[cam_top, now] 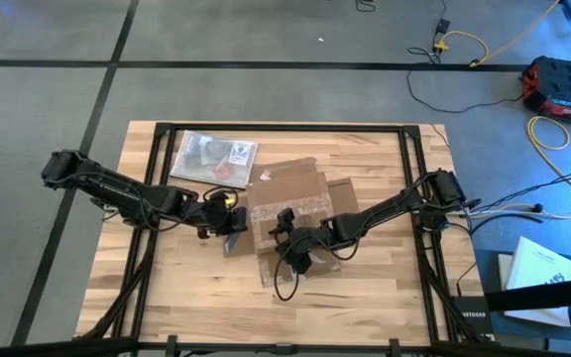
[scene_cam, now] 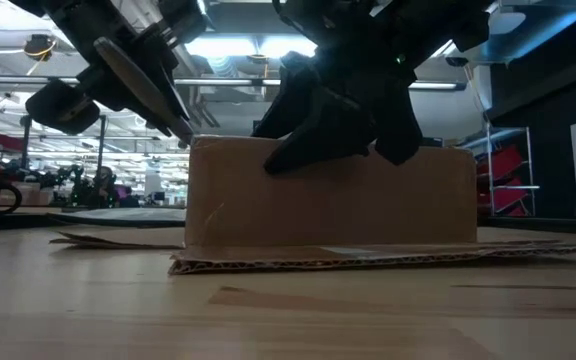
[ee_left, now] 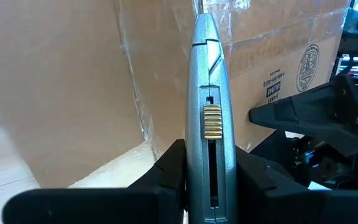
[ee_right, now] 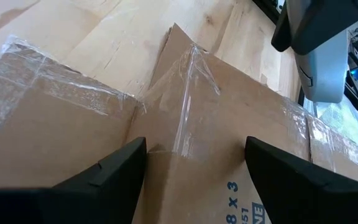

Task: Unpack boxes
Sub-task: Break down the box until it is fully flat

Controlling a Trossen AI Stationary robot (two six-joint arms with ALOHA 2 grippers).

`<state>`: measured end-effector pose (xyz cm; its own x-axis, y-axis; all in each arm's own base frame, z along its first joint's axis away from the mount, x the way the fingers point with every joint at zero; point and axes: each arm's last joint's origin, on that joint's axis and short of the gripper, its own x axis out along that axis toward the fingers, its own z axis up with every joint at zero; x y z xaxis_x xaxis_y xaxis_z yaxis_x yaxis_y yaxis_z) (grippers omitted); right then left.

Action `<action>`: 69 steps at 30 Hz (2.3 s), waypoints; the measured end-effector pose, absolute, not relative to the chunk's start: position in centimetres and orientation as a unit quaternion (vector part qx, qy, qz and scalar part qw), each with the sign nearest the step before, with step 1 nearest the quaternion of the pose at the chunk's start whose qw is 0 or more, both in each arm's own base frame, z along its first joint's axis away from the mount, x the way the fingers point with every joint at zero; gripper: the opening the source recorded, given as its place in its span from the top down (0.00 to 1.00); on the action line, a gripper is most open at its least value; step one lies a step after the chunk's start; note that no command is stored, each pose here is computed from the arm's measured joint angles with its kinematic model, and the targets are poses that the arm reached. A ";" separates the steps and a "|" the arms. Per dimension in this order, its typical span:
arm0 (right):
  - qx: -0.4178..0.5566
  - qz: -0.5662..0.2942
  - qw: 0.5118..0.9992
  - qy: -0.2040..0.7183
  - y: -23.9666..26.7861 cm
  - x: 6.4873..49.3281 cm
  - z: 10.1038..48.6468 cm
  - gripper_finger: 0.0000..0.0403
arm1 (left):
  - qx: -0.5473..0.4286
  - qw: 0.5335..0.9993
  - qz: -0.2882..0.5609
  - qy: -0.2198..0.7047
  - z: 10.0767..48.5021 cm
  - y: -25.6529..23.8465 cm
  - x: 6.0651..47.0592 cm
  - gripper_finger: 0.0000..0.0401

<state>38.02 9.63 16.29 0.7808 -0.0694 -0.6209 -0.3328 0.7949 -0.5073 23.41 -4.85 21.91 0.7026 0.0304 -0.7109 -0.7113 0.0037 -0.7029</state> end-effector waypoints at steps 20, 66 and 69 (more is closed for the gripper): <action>-0.317 0.052 0.893 0.316 9.5 38.1 16.4 0.36 | -0.649 0.655 0.273 0.274 21.5 -5.8 23.7 0.85; -0.322 0.017 0.875 0.362 10.2 37.0 16.3 0.36 | -0.636 0.670 0.253 0.289 21.5 -5.9 23.8 0.85; -0.312 0.008 0.881 0.355 11.6 36.3 17.0 0.36 | -0.631 0.674 0.251 0.291 21.5 -5.9 23.8 0.85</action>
